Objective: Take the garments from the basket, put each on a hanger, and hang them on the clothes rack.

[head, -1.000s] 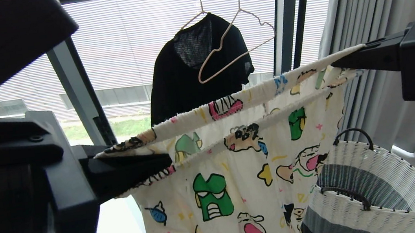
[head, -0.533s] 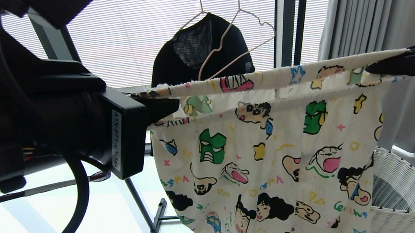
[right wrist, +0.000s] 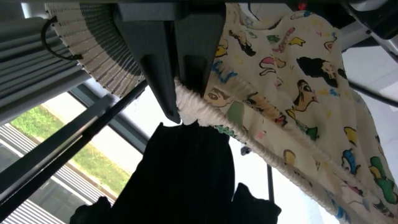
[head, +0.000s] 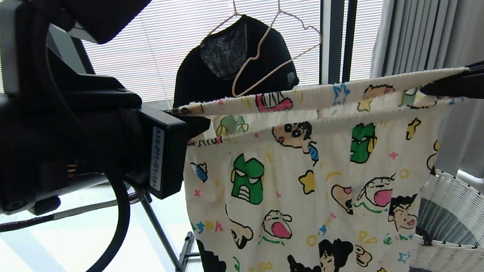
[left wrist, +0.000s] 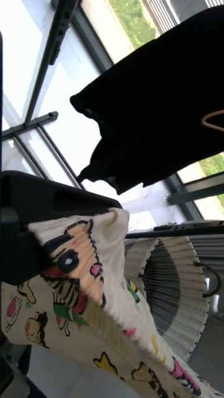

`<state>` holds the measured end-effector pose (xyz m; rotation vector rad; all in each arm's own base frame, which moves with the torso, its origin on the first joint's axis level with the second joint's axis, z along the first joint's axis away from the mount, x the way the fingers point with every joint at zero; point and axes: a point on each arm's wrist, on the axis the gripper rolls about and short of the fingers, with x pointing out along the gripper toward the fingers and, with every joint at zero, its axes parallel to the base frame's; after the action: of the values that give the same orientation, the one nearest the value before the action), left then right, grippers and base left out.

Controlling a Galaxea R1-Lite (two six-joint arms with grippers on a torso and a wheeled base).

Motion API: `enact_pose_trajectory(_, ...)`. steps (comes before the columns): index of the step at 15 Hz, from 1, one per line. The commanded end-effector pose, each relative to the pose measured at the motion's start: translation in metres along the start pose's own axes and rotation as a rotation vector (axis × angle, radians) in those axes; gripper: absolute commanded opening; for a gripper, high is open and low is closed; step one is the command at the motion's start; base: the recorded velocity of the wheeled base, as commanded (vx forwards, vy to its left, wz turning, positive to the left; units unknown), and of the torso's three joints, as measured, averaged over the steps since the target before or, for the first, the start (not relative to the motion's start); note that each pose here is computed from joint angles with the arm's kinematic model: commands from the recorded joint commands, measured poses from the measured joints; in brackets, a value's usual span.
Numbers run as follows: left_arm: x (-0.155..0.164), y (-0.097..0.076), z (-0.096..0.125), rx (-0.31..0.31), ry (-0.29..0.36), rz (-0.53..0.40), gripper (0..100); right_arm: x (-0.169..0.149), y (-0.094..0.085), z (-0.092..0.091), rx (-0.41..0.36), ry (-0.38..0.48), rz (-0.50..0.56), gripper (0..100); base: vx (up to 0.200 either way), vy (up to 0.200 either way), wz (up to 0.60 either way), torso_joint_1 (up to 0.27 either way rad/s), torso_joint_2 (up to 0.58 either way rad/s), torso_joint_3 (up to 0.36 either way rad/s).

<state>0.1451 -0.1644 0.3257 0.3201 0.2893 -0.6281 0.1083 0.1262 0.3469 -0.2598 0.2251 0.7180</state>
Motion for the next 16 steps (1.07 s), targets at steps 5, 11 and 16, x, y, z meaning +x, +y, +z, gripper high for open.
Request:
enact_pose_trajectory(5,0.021,0.006,-0.005,0.001,0.06,0.069,0,0.003,0.001,-0.005,-0.002,0.021,-0.002,100,0.0,0.0,0.0,0.0,0.0,0.0)
enact_pose_trajectory(11,0.025,0.032,-0.023,-0.03,0.129,0.178,0,0.002,-0.008,-0.005,0.013,0.021,-0.051,100,0.0,0.0,0.0,0.0,0.0,0.0)
enact_pose_trajectory(16,0.02,0.05,-0.042,-0.052,0.189,0.252,0,0.0,-0.026,-0.015,0.042,0.058,-0.164,100,0.0,0.0,0.0,0.0,0.0,0.0)
